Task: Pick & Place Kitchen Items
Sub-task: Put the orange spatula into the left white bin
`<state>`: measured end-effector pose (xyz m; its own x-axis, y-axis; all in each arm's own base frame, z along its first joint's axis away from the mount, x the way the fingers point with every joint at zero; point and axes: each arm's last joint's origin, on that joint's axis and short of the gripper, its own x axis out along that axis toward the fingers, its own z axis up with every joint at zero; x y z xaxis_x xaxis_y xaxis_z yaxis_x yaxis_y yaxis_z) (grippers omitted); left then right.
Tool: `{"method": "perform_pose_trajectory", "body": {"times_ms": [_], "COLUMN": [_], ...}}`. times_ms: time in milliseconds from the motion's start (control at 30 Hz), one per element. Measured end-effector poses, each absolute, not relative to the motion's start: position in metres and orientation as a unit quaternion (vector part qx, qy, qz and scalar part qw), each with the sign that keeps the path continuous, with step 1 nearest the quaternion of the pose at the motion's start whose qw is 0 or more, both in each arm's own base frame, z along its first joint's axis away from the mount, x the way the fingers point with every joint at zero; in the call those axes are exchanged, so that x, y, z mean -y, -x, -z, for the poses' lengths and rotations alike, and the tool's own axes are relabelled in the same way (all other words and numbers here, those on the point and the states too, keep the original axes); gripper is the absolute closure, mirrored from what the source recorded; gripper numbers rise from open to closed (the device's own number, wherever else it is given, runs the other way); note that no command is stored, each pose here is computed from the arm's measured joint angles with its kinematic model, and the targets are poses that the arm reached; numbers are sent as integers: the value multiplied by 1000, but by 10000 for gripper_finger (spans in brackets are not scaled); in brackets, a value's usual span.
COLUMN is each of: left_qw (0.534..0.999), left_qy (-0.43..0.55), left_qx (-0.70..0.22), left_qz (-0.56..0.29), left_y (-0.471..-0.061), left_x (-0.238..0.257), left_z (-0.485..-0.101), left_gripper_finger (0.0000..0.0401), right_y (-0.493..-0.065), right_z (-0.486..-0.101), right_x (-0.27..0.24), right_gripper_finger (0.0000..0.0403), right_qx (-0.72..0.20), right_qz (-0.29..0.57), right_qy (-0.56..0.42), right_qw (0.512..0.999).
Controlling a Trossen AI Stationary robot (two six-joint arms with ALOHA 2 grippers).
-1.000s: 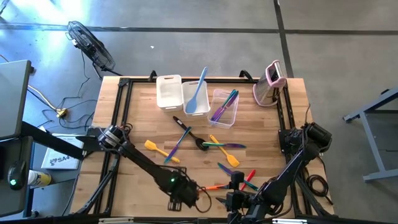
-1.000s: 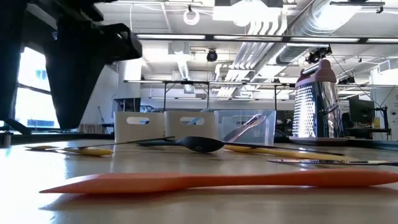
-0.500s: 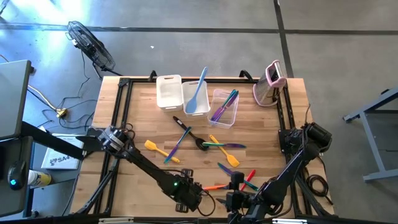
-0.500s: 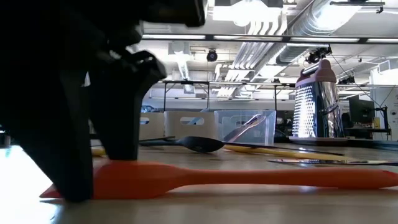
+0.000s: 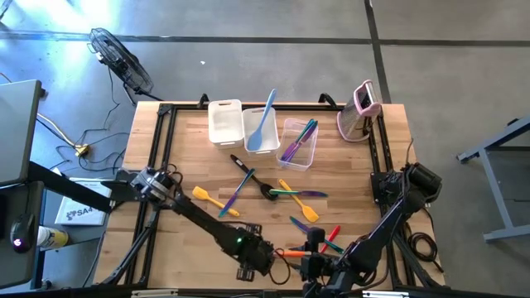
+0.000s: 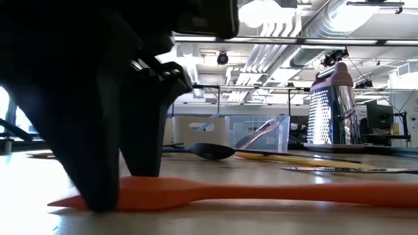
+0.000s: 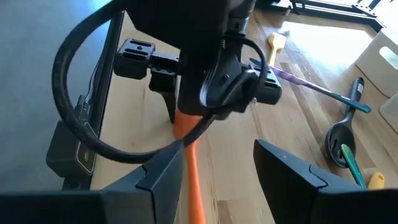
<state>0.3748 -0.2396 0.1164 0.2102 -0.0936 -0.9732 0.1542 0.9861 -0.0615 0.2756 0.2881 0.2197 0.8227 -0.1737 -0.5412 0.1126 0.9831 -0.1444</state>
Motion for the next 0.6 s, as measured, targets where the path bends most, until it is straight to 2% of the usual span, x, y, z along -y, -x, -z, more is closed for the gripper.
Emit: {"method": "perform_pose_trajectory", "body": {"times_ms": [267, 467, 600], "left_qw": [779, 775, 776], "left_qy": [-20, -11, -12], "left_qx": [-619, -619, -619], "left_qz": [102, 124, 121], "left_y": [-379, -381, -381], "left_x": [237, 237, 237], "left_z": [-116, -115, -115], "left_gripper_finger": [316, 380, 385], "right_y": [-275, -274, -274], "right_z": [-219, -218, -218], "right_x": [-287, -287, -287], "right_gripper_finger": [215, 215, 215], "right_qx": [-293, -295, -295], "right_qz": [77, 78, 78], "right_qy": [58, 62, 62], "right_qw": [951, 950, 950]}}
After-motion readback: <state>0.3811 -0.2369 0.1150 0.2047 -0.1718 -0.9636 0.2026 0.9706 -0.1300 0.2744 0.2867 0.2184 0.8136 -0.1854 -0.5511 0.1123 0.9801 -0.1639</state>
